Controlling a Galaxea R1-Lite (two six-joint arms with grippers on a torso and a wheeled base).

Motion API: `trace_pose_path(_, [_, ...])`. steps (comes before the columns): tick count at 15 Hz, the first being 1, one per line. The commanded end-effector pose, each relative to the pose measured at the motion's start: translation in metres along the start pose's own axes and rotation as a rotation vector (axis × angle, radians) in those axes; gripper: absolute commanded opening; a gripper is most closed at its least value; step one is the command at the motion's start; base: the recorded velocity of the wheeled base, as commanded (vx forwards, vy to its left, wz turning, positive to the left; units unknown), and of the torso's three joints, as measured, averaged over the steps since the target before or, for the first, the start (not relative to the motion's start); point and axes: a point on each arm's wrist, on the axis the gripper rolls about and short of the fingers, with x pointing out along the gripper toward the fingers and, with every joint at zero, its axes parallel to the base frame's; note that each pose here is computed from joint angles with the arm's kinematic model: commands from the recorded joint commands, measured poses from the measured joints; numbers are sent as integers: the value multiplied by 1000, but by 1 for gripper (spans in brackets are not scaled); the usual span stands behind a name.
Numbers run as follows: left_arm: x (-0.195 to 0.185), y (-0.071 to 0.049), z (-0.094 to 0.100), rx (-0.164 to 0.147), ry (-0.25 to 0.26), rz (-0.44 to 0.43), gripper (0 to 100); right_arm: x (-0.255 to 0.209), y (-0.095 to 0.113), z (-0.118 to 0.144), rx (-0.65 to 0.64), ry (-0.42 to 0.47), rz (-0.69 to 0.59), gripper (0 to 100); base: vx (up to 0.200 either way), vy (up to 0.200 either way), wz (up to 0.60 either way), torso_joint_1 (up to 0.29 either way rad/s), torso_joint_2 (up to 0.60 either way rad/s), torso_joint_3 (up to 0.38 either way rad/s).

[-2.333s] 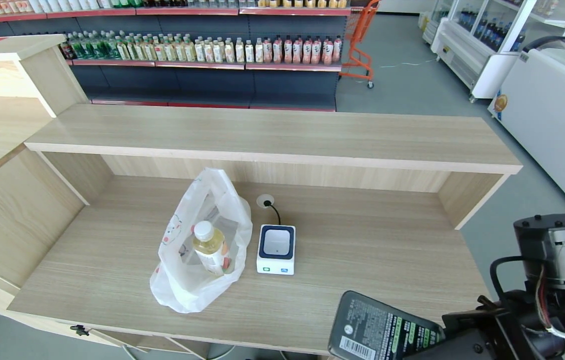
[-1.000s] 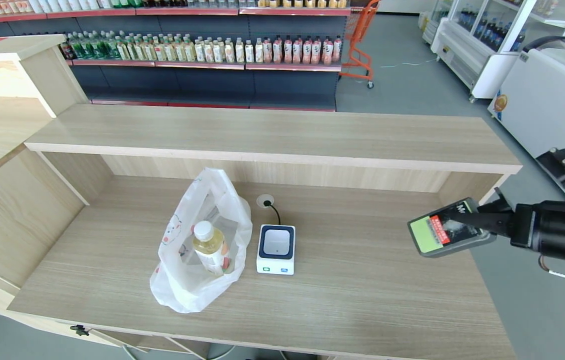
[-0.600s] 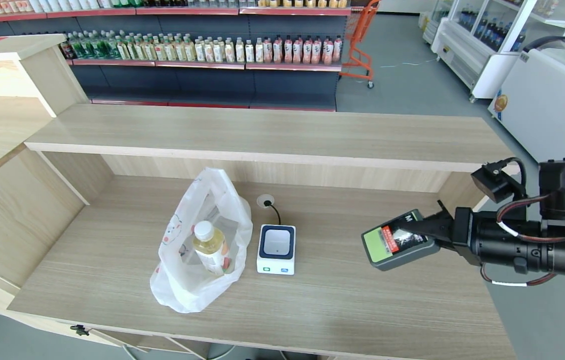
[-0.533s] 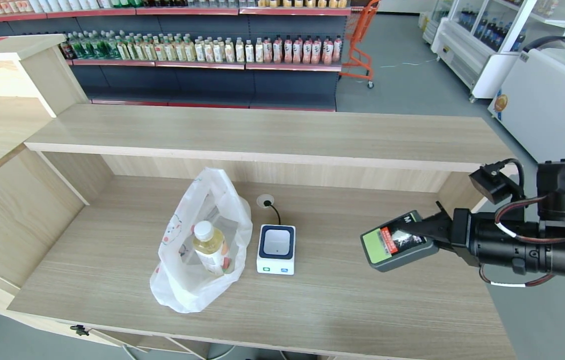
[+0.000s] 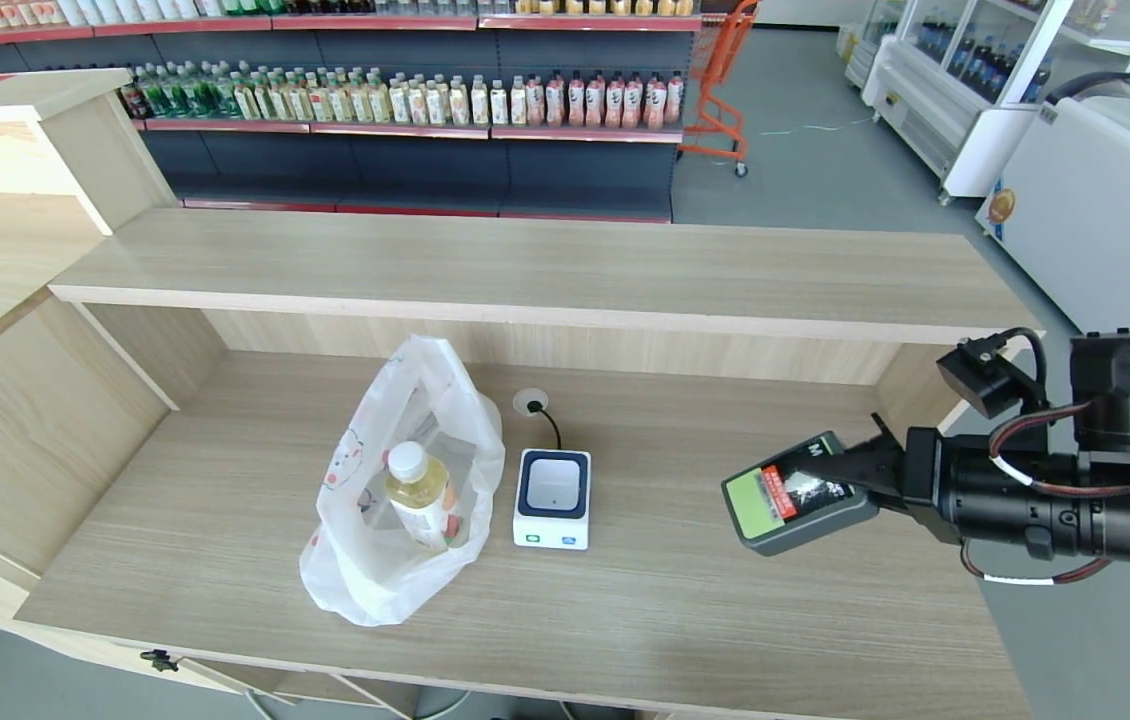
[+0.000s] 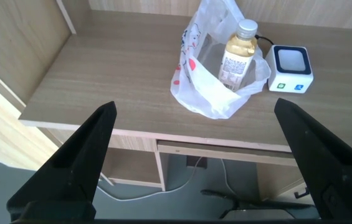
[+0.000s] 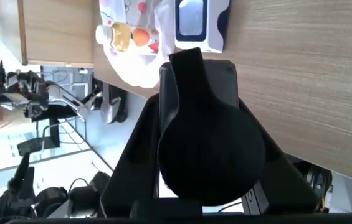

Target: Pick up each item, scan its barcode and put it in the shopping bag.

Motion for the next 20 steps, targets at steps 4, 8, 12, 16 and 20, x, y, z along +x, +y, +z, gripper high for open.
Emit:
trace_pose_path(4, [0, 0, 0, 1, 0, 0, 100, 7, -7, -3, -8, 24, -20, 0, 0, 200, 0, -2, 2, 2])
trace_pose_path(8, [0, 0, 0, 2, 0, 0, 100, 23, -20, -9, -49, 48, -111, 0, 0, 200, 0, 5, 4, -6])
trace_pose_path(12, [0, 0, 0, 1, 0, 0, 100, 49, -37, -6, -141, 73, -187, 0, 0, 0, 0, 0, 0, 0])
trace_pose_path(16, [0, 0, 0, 2, 0, 0, 100, 85, -40, 8, -161, 78, -169, 0, 0, 0, 0, 0, 0, 0])
trace_pose_path(20, [0, 0, 0, 2, 0, 0, 100, 116, -43, 5, -184, 77, -166, 0, 0, 0, 0, 0, 0, 0])
